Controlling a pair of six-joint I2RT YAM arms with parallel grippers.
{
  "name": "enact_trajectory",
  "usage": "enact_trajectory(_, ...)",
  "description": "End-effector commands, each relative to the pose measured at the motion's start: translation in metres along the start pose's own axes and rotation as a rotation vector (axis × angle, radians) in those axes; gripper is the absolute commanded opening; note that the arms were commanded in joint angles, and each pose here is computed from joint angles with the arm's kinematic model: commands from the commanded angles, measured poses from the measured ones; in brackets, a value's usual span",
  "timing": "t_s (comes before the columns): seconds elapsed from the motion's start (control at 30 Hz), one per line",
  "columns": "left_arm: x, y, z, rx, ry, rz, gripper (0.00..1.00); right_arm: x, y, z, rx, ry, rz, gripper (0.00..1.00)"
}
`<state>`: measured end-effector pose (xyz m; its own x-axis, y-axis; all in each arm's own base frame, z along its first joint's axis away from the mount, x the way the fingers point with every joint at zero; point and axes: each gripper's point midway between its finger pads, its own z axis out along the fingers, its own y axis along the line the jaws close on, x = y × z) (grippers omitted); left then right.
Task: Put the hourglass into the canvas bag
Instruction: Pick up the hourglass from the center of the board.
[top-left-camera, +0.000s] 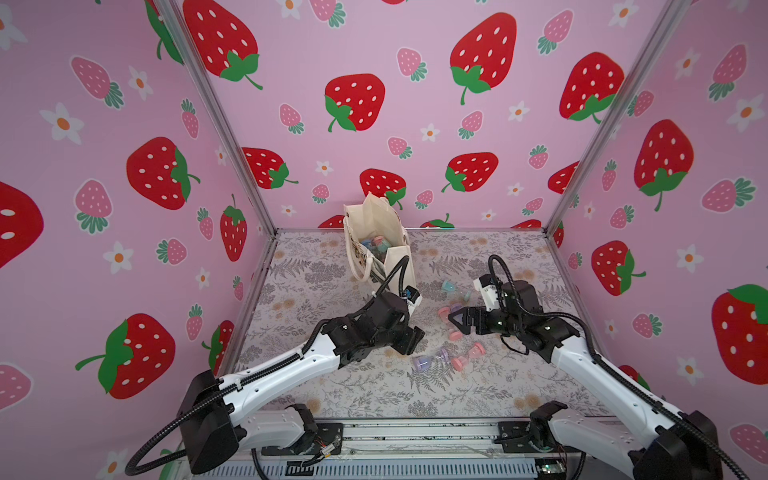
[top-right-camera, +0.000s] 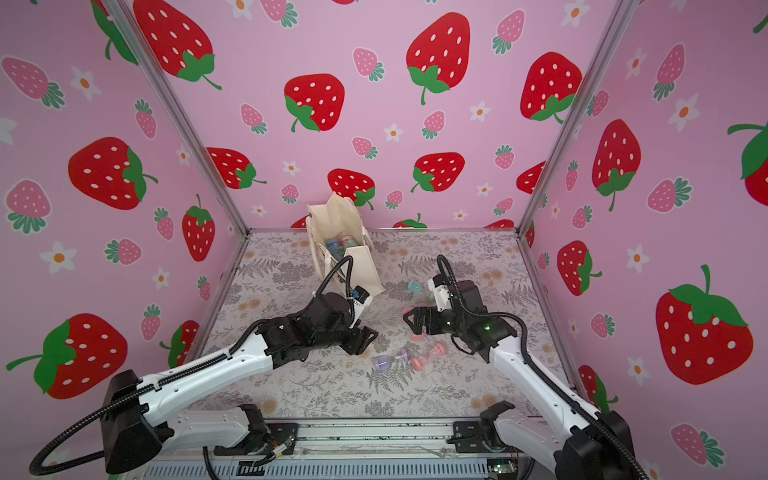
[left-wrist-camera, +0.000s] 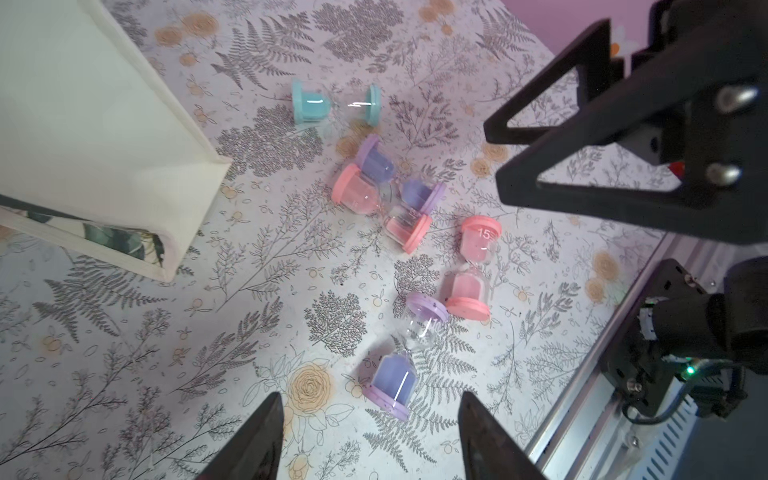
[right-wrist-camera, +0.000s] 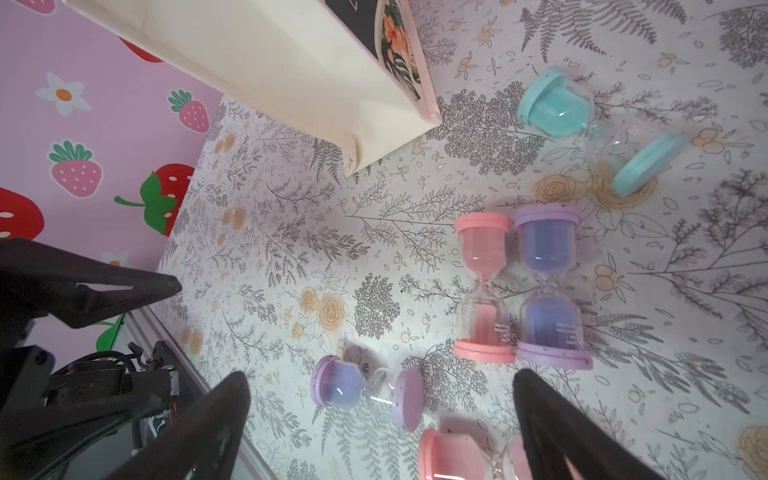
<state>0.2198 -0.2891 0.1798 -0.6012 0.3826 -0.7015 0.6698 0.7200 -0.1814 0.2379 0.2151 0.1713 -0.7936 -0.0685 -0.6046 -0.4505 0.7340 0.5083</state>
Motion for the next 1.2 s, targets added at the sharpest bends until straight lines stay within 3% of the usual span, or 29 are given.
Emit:
enact_trajectory(0.0,0.011,-0.015,0.012,0.059,0.001,0.034,0.68,0.014,-0.004,-0.004,0.005,0.031,0.014,0.99)
enact_trajectory(0.43,0.073,-0.033,0.070,0.065,0.145,0.134,0.69,0.043,-0.013,-0.004,0.009,0.079,0.039,0.99)
enact_trajectory(0.87,0.093,-0.016,0.102,-0.052,0.224,0.173,0.70,0.042,-0.015,-0.004,0.021,0.065,0.033,0.99)
enact_trajectory(1.17,0.101,-0.014,0.111,-0.060,0.242,0.173,0.63,0.042,-0.017,-0.004,0.029,0.063,0.030,0.99)
